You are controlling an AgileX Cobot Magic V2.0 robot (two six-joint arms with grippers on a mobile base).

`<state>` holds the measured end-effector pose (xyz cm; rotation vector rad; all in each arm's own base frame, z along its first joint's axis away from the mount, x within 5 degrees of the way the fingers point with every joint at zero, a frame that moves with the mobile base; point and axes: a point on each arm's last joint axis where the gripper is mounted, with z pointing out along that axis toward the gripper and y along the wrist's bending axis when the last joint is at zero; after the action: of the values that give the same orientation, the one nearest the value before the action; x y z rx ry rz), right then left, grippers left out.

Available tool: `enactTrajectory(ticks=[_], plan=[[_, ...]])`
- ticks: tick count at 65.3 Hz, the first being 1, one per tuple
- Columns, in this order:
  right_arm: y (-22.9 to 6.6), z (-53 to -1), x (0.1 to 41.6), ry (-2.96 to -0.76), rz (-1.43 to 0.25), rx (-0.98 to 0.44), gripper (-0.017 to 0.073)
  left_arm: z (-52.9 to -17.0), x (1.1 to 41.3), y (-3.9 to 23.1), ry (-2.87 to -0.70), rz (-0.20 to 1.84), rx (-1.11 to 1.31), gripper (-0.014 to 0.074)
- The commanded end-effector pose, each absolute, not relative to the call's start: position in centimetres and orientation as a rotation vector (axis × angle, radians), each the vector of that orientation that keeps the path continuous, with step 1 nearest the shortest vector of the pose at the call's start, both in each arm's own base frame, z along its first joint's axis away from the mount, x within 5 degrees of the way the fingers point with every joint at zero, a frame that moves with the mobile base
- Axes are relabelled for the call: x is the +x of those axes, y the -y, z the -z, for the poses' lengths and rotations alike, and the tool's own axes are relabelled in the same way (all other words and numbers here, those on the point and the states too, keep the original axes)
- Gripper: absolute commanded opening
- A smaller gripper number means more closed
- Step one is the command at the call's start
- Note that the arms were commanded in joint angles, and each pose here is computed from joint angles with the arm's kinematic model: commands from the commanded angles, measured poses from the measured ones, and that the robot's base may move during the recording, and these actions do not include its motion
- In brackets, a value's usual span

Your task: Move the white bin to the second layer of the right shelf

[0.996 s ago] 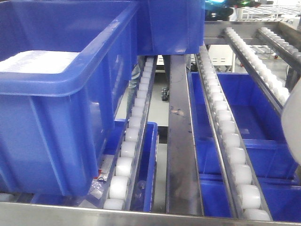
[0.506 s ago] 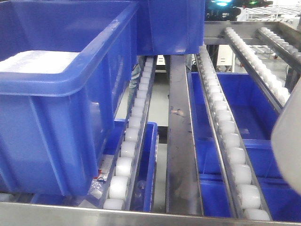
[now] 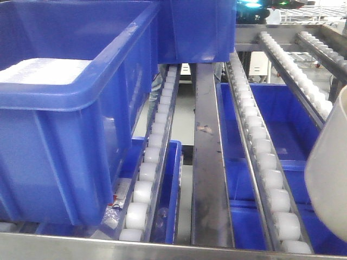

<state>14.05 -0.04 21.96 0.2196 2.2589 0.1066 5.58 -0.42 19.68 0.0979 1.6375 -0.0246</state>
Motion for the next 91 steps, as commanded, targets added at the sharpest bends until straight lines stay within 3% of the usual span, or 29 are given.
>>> enactTrajectory(ticks=[1,73,91], plan=[[0.1,-23.7,15.0,-2.128,-0.116,0.217,0.0048,-19.3,5.6,0.4,-1.575,0.032,0.093,0.0085],[0.1,-22.9,16.4,-2.135,-0.118,0.221,0.0053,-19.3,5.6,0.4,-1.575,0.032,0.093,0.0085],[0.1,-22.9,16.4,-2.134,-0.125,0.231,0.0189,-19.3,5.6,0.4,-1.575,0.032,0.093,0.0085]])
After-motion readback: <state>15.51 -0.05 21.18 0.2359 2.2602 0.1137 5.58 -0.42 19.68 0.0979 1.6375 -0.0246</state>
